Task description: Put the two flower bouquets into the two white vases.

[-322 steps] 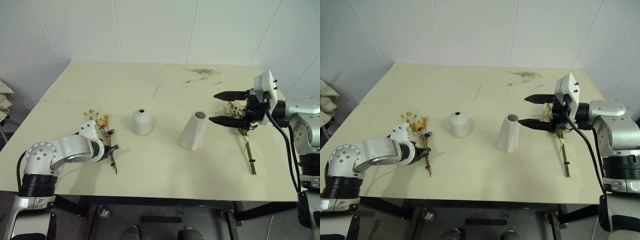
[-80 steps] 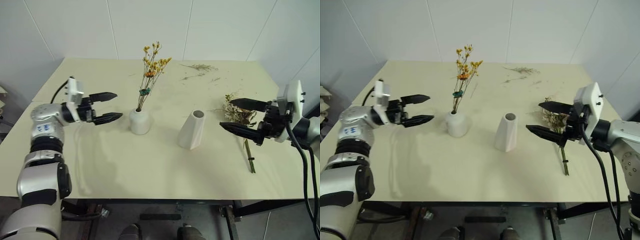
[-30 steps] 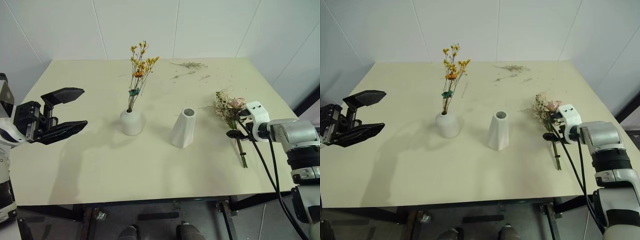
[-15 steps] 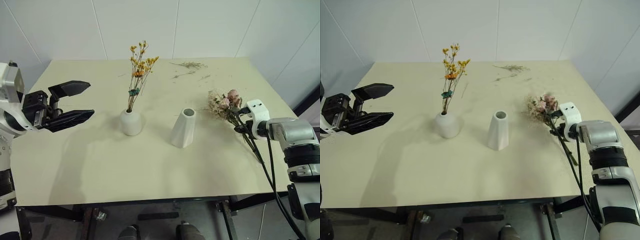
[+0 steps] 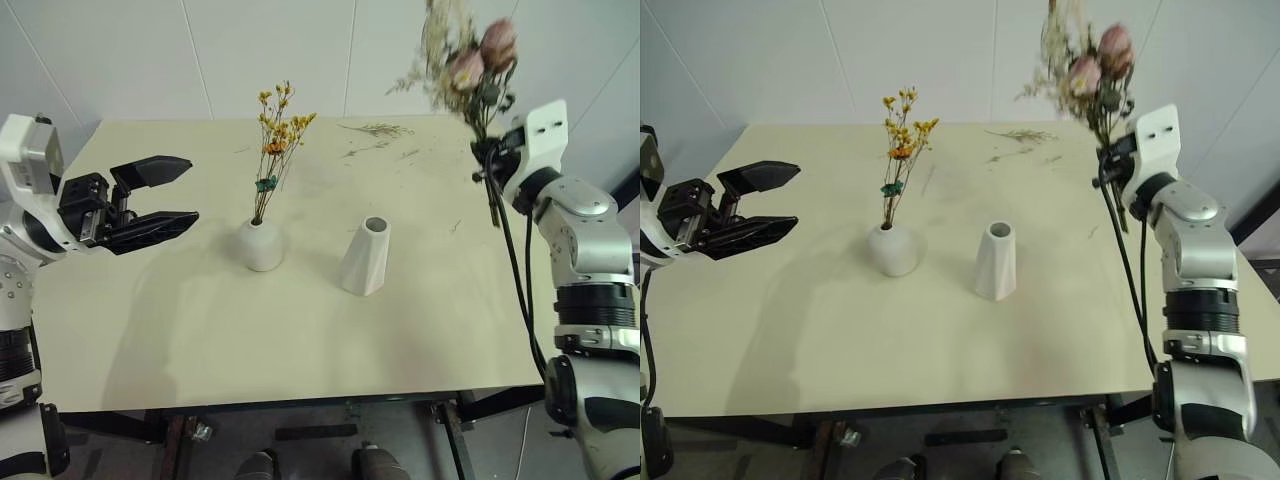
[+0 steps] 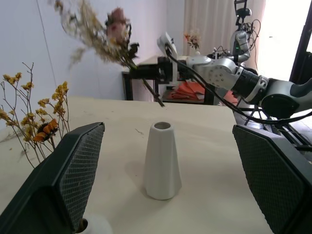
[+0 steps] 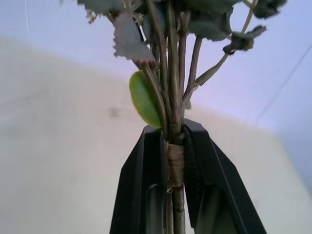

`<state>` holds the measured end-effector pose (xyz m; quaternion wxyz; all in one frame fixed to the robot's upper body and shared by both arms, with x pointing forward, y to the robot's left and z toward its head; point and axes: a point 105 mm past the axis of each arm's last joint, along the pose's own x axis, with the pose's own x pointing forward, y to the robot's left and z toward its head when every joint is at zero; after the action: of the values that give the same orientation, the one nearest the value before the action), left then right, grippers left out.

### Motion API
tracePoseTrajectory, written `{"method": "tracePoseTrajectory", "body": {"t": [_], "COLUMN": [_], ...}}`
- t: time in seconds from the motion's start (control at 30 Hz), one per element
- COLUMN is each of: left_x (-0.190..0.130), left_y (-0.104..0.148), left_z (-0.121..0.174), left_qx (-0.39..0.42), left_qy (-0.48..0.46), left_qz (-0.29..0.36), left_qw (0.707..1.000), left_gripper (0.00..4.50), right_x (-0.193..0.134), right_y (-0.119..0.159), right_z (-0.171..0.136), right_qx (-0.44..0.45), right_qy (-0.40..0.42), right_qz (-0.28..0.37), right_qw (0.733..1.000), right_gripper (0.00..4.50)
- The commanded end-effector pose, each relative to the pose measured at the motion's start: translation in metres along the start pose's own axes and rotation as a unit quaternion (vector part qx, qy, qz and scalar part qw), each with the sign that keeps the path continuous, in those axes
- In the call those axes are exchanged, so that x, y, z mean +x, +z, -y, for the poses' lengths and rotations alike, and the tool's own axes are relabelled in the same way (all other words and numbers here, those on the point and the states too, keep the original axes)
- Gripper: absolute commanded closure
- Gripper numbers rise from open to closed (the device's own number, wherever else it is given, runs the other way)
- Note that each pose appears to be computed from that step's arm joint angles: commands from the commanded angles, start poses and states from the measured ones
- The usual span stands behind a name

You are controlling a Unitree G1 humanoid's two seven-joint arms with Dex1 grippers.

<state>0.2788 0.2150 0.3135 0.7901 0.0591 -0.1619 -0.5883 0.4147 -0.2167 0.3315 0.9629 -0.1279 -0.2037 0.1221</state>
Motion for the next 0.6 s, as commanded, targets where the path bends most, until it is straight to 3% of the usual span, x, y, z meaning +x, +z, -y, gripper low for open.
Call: {"method": "tracePoseTrajectory", "body": {"t": [0.03, 0.23, 0.37, 0.6], "left_x": [0.005, 0.007, 0.008, 0.008], "left_y": [0.004, -0.002, -0.002, -0.003], "left_z": [0.007, 0.010, 0.011, 0.013], "left_qx": [0.015, 0.016, 0.016, 0.016], "left_qy": [-0.020, -0.025, -0.026, -0.026], "left_qz": [0.004, 0.002, 0.004, 0.004], "left_qw": [1.000, 1.000, 1.000, 1.000], "left_gripper": [0.00, 0.00, 0.00, 0.00], "right_x": [0.002, -0.006, -0.018, -0.030], "right_y": [0.054, 0.088, 0.085, 0.075], "right_z": [-0.013, -0.072, -0.104, -0.121], "right_qx": [0.031, 0.127, 0.158, 0.174], "right_qy": [0.006, 0.110, 0.173, 0.212], "right_qz": [0.123, 0.217, 0.219, 0.200], "right_qw": [0.992, 0.962, 0.947, 0.941], "right_gripper": [4.35, 4.35, 4.35, 4.35]}}
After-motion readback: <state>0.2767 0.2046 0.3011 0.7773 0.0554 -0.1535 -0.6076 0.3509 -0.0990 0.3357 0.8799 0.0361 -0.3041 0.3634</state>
